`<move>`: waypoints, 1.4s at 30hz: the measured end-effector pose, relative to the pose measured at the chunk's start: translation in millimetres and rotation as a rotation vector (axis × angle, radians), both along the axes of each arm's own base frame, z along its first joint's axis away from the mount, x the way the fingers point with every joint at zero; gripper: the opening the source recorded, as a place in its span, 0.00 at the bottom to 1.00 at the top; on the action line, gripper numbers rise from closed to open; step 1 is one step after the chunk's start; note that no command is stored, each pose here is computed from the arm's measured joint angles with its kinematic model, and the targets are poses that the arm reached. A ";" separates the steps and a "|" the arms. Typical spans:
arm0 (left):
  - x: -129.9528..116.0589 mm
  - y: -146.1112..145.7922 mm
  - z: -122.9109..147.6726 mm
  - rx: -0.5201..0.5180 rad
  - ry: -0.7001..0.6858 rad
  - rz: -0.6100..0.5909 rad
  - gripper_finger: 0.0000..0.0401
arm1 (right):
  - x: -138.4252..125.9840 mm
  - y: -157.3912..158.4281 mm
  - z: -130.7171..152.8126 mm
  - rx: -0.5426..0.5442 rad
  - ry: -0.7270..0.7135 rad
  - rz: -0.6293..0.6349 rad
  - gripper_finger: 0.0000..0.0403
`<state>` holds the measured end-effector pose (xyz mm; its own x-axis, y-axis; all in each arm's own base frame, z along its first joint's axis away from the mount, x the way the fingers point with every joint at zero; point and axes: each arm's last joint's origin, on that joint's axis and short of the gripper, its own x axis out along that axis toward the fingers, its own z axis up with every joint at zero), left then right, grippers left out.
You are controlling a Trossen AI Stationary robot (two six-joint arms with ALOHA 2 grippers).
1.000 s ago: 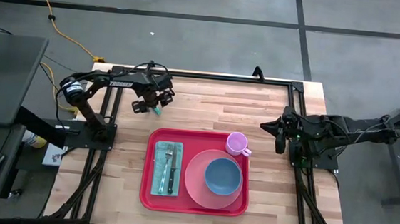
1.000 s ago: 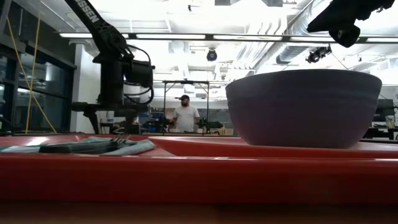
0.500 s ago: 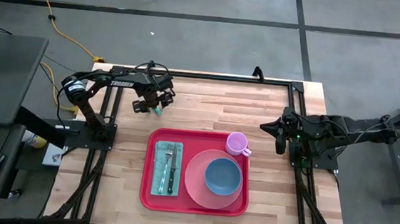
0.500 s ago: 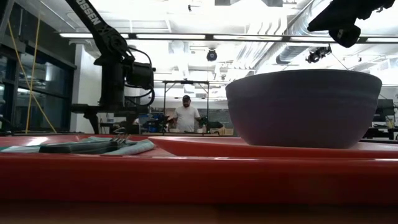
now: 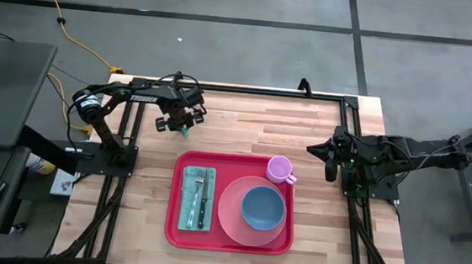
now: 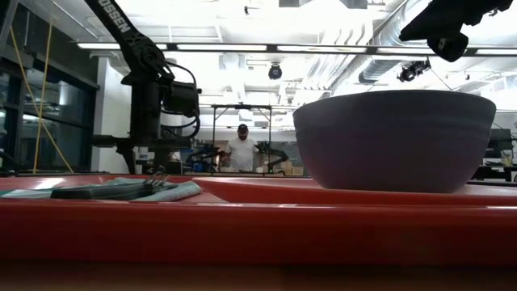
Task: Set up tray
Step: Put the blue spoon on the blue napkin to the left of the blue fork
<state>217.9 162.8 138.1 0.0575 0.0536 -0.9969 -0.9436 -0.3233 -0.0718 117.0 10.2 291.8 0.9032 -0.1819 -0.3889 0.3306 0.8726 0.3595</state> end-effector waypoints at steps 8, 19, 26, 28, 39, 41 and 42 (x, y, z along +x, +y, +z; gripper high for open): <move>1.0 0.6 0.7 0.008 -0.004 -0.086 0.17 | 0.0 0.0 -0.1 0.000 0.000 0.000 0.00; 3.0 1.8 16.1 0.045 -0.048 -0.238 0.17 | -0.1 -0.1 -0.1 -0.002 0.000 -0.003 0.00; -0.7 -0.2 52.7 0.157 -0.113 -0.303 0.17 | -0.1 -0.2 0.0 -0.013 0.001 -0.003 0.00; -3.5 -2.7 63.0 0.178 -0.143 -0.332 0.17 | 0.0 -0.2 0.0 -0.014 0.002 -0.003 0.00; -33.2 -67.3 106.7 0.001 -0.179 -0.552 0.17 | -0.1 -0.7 0.0 -0.037 0.004 -0.011 0.00; -37.5 -83.6 114.6 -0.022 -0.200 -0.588 0.17 | -0.1 -0.7 0.1 -0.039 0.003 -0.012 0.00; -39.9 -92.2 118.7 -0.032 -0.210 -0.598 0.17 | 0.0 -0.8 0.3 -0.041 0.002 -0.012 0.00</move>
<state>178.0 70.6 256.7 0.2628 -0.0775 -0.9617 -0.9286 0.2502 -0.2740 117.0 9.5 292.1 0.9001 -0.2086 -0.3826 0.3418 0.8826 0.3229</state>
